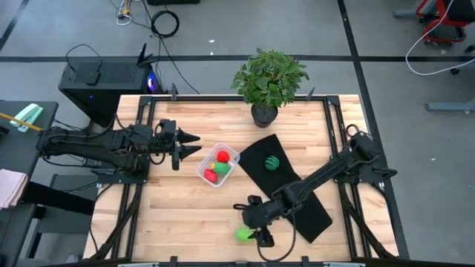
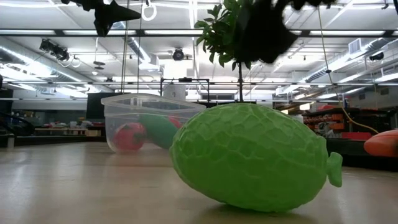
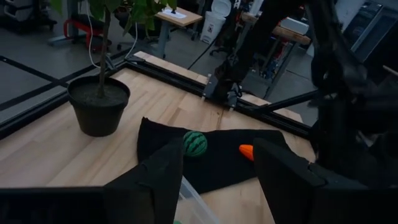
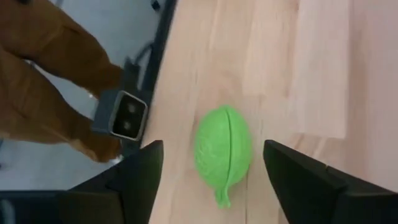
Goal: Pick and placing Produce into tupperware
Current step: Put the green lemon into the transparent bin
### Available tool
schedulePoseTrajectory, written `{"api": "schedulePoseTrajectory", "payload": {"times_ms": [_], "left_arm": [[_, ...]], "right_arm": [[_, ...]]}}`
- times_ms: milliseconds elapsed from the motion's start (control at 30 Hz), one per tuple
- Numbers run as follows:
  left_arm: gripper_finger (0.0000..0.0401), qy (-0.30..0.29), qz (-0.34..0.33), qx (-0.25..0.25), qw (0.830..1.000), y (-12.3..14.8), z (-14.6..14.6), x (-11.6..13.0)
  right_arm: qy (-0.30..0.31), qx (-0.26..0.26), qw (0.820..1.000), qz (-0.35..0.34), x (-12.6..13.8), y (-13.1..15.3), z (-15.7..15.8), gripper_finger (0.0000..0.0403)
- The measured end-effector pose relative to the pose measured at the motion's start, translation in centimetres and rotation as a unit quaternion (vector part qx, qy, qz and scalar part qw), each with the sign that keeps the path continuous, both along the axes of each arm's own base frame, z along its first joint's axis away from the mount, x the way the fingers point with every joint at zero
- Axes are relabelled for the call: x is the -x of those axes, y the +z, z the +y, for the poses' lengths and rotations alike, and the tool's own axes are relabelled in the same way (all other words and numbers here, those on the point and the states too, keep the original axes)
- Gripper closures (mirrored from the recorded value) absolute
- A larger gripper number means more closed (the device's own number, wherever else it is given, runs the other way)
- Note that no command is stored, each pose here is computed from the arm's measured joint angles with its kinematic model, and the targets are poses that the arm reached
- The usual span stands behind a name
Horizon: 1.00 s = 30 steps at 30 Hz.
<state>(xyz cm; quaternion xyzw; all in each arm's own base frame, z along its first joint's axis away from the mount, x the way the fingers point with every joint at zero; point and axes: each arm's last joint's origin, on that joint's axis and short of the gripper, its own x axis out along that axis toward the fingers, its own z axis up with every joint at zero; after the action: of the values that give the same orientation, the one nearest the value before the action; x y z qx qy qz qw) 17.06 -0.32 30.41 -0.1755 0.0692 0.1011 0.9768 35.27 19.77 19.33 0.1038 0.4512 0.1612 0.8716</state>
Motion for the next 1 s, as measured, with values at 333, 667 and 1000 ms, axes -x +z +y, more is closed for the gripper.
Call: {"api": "schedulePoseTrajectory", "payload": {"times_ms": [333,667,1000], "left_arm": [[0.0205,0.0,-0.005,0.0,1.0,0.1,0.0,0.1],[0.021,0.0,-0.01,0.001,1.0,0.3,0.0,0.3],[0.0207,0.0,-0.01,0.0,1.0,0.3,0.0,0.4]], "right_arm": [[0.042,0.045,0.998,0.012,-3.4,-1.8,2.0,0.0112],[0.043,0.067,0.996,0.051,-4.5,-3.7,2.8,0.01],[0.039,0.069,0.993,0.089,-3.7,-4.0,3.1,0.0098]]}}
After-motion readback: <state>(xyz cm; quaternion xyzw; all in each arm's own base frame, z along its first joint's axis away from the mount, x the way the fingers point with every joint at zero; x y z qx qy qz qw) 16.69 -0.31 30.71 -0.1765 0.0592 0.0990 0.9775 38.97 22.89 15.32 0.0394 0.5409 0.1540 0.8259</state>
